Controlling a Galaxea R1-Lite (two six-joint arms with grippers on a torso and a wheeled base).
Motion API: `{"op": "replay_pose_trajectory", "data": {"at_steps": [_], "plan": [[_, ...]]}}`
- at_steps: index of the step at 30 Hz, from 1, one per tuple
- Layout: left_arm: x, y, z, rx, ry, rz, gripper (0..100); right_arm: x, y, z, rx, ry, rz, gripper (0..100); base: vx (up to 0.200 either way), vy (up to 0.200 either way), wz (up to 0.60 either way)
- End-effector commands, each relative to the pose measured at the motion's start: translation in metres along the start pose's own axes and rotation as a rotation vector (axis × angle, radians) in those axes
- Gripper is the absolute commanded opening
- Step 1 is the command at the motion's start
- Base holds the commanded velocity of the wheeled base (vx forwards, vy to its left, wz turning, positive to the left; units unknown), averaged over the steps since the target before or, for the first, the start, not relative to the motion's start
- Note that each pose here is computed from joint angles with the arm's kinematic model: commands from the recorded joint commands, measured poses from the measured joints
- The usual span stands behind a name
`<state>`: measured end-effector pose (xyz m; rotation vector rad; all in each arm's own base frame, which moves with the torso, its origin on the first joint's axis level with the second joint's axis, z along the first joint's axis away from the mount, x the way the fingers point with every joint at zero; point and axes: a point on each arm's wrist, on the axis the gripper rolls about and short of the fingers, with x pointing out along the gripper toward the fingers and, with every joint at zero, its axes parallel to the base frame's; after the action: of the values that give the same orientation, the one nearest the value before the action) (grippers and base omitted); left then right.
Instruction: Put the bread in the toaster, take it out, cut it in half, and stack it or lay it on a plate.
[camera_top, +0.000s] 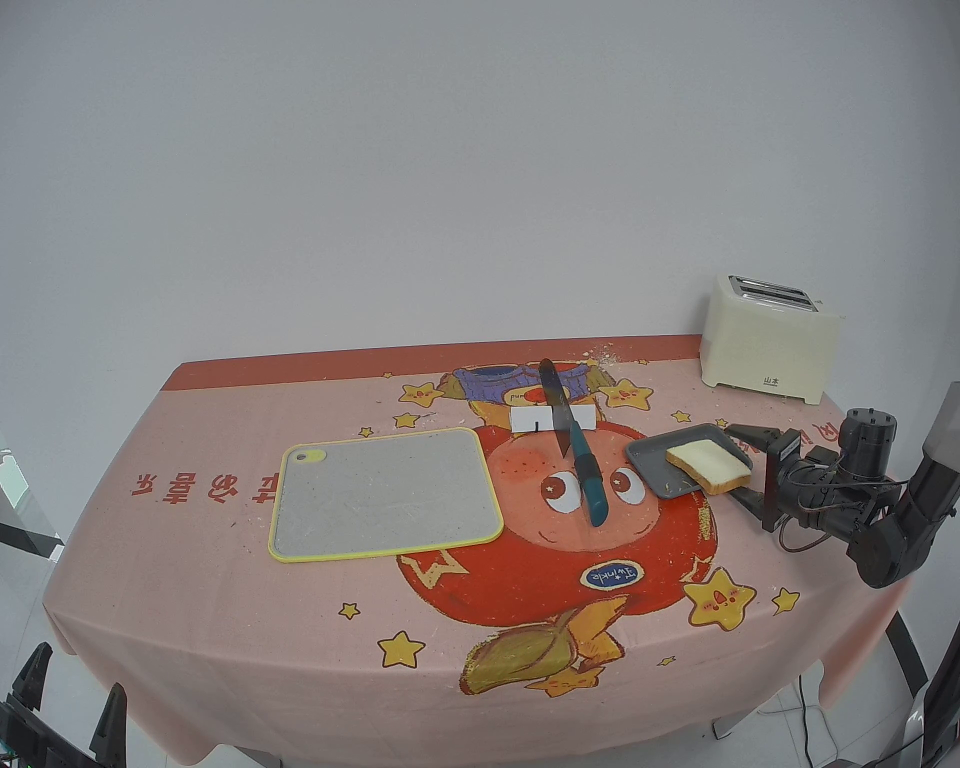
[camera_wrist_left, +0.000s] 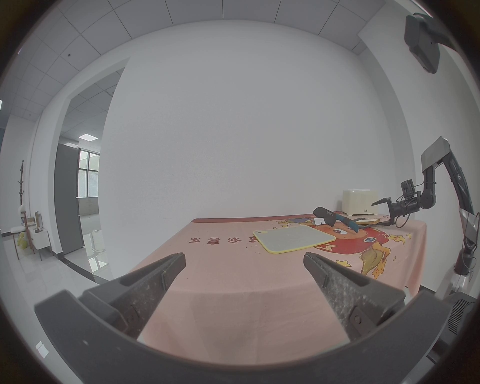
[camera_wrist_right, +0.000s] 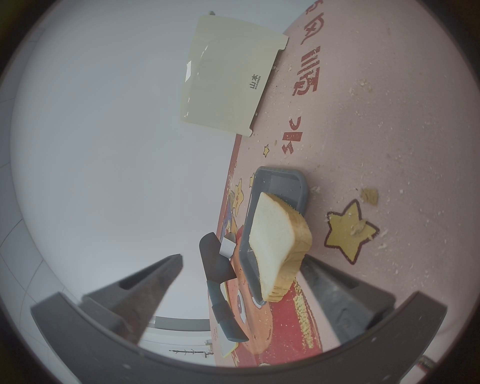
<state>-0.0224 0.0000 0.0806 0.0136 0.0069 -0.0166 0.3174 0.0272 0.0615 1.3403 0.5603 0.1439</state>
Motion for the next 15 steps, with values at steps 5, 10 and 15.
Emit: {"op": "replay_pose_trajectory", "data": {"at_steps": [5,10,15], "plan": [[0.001,0.0,-0.005,0.0,0.018,-0.001,100,-0.004,-0.005,-0.004,0.007,0.011,-0.024,0,0.0,0.0,0.0],[0.001,0.0,-0.005,0.0,0.018,-0.001,100,-0.005,-0.006,-0.006,0.005,0.013,-0.03,0,0.0,0.0,0.0],[0.001,0.0,-0.005,0.0,0.018,-0.001,100,-0.01,0.006,-0.01,-0.018,0.014,0.007,0,0.0,0.0,0.0]]}}
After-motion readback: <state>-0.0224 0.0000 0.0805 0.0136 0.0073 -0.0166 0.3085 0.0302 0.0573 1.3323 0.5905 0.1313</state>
